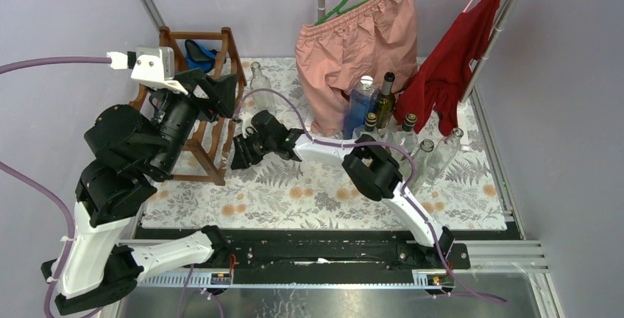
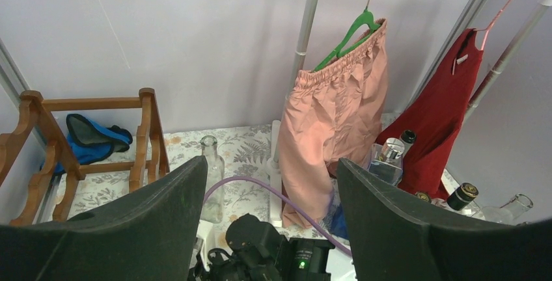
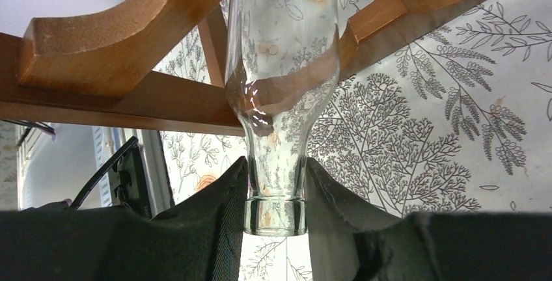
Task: Put the wine bottle on the wine rack
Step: Place the wine bottle in the wine rack.
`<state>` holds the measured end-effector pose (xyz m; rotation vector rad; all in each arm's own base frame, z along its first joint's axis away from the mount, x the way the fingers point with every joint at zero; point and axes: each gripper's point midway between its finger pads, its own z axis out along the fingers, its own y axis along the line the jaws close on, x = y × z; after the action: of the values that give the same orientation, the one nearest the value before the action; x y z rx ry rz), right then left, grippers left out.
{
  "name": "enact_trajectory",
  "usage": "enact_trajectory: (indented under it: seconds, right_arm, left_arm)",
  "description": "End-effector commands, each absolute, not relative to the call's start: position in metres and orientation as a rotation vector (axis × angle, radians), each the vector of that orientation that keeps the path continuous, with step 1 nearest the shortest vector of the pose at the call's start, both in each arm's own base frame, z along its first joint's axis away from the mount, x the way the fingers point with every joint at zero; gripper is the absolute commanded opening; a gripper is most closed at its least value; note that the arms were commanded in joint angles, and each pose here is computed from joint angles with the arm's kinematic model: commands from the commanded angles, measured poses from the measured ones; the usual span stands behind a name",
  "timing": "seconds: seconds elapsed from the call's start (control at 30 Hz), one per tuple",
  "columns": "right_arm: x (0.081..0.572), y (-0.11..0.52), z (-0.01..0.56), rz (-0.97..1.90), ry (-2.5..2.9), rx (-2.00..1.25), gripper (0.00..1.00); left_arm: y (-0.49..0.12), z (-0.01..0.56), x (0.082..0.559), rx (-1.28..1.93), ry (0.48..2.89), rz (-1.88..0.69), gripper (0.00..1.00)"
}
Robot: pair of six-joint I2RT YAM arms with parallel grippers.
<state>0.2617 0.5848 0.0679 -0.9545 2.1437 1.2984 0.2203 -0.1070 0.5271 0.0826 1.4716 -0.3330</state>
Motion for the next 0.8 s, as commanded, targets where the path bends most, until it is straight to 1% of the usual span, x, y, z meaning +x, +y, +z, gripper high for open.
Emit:
enact_trajectory:
  seconds: [0.0,0.07,0.17,0.43,0.77]
  right_arm:
    - [0.272,0.591,0.096,1.441,2.005,-0.962,0.16]
    - [0.278,0.589,0.097,1.47,1.998,-0.933,0.11]
    - [0.279,0.589,0.097,1.509,1.996,-0.914,0.08]
    - [0.275,0.599,0.105,1.591,1.907,-0.955,0.05]
    - [0.262,0.612,0.117,1.709,1.813,-0.967,0.03]
  left_arm:
    - [-0.107,0.536,0.223,0.053,1.447,-0.339,0.79]
    - [-0.108,0.536,0.225,0.056,1.451,-0.336,0.79]
    - [-0.112,0.533,0.228,0.065,1.46,-0.326,0.79]
    - [-0.119,0.531,0.24,0.095,1.46,-0.269,0.8]
    - [-0.119,0.532,0.244,0.123,1.434,-0.227,0.8]
